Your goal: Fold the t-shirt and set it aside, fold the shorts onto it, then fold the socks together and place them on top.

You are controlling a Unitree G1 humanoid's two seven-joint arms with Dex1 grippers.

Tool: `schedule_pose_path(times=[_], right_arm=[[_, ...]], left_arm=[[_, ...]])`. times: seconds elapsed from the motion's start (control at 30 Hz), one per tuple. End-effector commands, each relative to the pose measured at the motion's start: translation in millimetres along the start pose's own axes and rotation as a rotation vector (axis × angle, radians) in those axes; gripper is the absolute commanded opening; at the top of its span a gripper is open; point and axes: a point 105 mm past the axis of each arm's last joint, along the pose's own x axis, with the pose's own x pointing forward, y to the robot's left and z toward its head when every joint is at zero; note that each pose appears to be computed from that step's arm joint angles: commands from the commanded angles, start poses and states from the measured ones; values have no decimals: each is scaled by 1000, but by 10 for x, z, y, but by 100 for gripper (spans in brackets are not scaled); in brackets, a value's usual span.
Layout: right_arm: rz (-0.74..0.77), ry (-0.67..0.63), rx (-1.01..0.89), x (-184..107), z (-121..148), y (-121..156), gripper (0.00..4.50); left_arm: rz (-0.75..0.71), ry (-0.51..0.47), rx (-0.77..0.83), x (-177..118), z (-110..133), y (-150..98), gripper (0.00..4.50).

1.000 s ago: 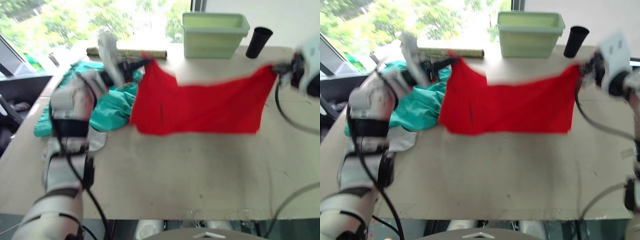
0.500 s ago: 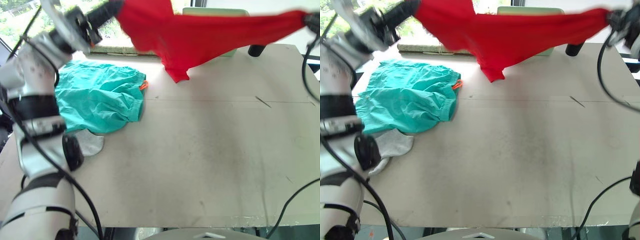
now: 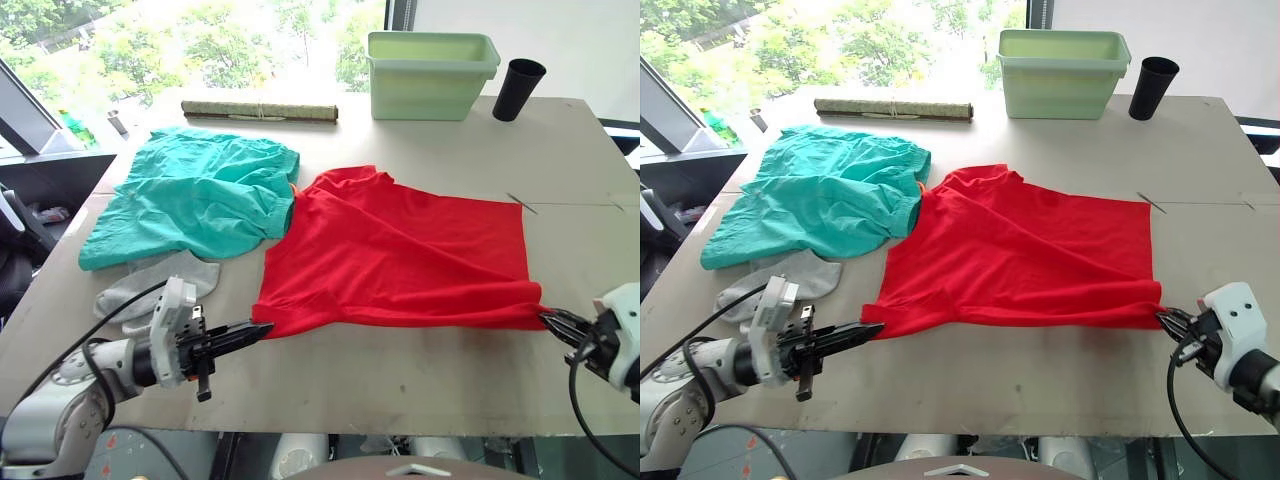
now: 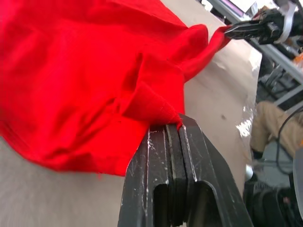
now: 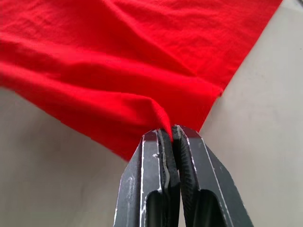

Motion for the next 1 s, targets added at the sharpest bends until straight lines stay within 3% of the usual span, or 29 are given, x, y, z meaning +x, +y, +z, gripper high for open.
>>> schedule_pose_path(times=[0.03, 0.17, 0.3, 0.57, 0.77, 1.0], right_arm=[[42, -37, -47, -103, 129, 30, 7], [200, -12, 7, -216, 185, 190, 7], [336, 129, 28, -426, 93, 314, 7], [194, 109, -19, -205, 147, -133, 7], [187, 141, -45, 46, 146, -158, 7], [137, 147, -70, 282, 198, -220, 7]], left_arm=[[10, -49, 61, -13, 230, 66, 0], [-59, -80, 79, 95, 484, 69, 0], [-189, 8, -22, 91, 468, -116, 0], [-92, -65, 60, 314, 742, 186, 0], [62, 94, 89, 365, 466, 478, 0], [98, 75, 144, 314, 399, 530, 0]])
